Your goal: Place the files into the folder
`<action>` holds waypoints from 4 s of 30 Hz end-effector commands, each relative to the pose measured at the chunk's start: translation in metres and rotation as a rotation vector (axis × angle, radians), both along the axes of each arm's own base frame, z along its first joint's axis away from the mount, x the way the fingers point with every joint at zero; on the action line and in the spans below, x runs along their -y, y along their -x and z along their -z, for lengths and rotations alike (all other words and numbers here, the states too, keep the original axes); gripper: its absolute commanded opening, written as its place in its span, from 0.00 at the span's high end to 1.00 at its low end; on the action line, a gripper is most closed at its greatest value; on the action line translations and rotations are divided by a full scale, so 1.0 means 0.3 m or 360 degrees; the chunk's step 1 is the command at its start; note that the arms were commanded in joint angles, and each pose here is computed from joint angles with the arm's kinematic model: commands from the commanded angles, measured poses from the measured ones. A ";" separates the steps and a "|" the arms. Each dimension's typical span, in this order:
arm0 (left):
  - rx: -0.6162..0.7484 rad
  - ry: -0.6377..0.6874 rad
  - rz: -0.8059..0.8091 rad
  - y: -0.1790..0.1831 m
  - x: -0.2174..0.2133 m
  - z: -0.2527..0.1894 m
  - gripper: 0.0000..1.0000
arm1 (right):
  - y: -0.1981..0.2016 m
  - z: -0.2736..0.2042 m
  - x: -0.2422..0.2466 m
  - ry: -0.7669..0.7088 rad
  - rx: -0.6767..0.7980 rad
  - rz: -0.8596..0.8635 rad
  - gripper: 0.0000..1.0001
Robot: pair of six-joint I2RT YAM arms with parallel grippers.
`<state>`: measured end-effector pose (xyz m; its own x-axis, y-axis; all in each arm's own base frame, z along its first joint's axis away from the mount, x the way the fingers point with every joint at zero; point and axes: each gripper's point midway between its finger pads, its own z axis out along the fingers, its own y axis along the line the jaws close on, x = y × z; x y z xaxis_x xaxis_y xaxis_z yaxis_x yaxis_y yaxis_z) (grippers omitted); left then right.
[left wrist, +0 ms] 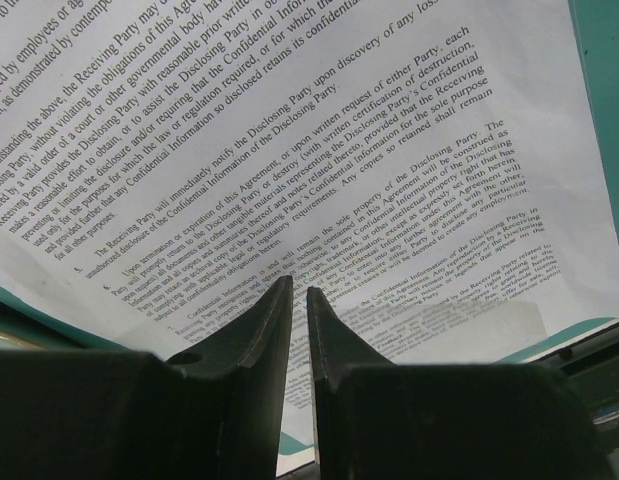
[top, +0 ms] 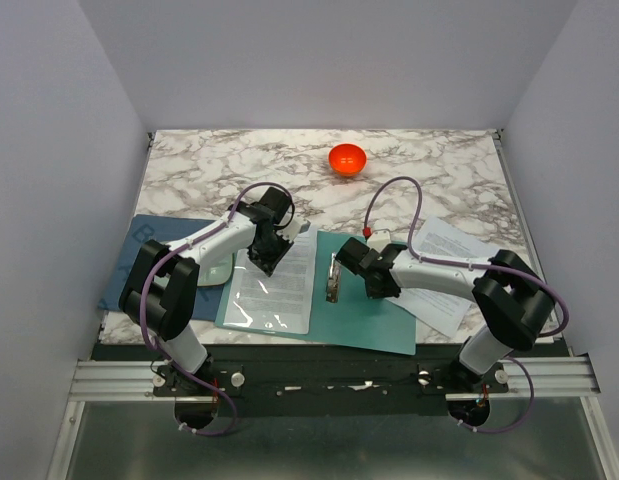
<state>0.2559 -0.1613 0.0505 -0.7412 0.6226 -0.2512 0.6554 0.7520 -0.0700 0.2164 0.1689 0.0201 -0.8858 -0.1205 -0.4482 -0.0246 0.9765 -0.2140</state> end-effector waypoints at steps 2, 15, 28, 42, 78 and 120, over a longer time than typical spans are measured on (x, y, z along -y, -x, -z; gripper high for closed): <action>0.0032 0.0024 0.0017 -0.003 0.000 -0.030 0.76 | 0.039 -0.030 -0.110 -0.0224 -0.0015 -0.0178 0.99; 0.0032 -0.0003 0.0021 0.006 -0.015 -0.038 0.77 | 0.318 -0.023 -0.389 -0.0398 -0.0185 -0.0662 0.99; 0.0040 0.0001 0.0013 0.025 -0.026 -0.045 0.77 | 0.356 -0.040 -0.538 -0.0388 -0.0160 -0.0893 0.99; 0.0046 -0.0018 0.0041 0.032 -0.039 -0.050 0.77 | 0.320 -0.198 -0.460 -0.0381 -0.0026 -0.0873 0.32; 0.0021 0.0021 0.0068 0.041 -0.024 -0.061 0.77 | -0.246 -0.048 0.273 -0.0623 0.0136 0.0991 0.08; -0.0022 0.0003 0.0069 0.041 -0.019 -0.032 0.78 | -0.321 -0.117 0.201 -0.0782 0.0201 0.0793 0.08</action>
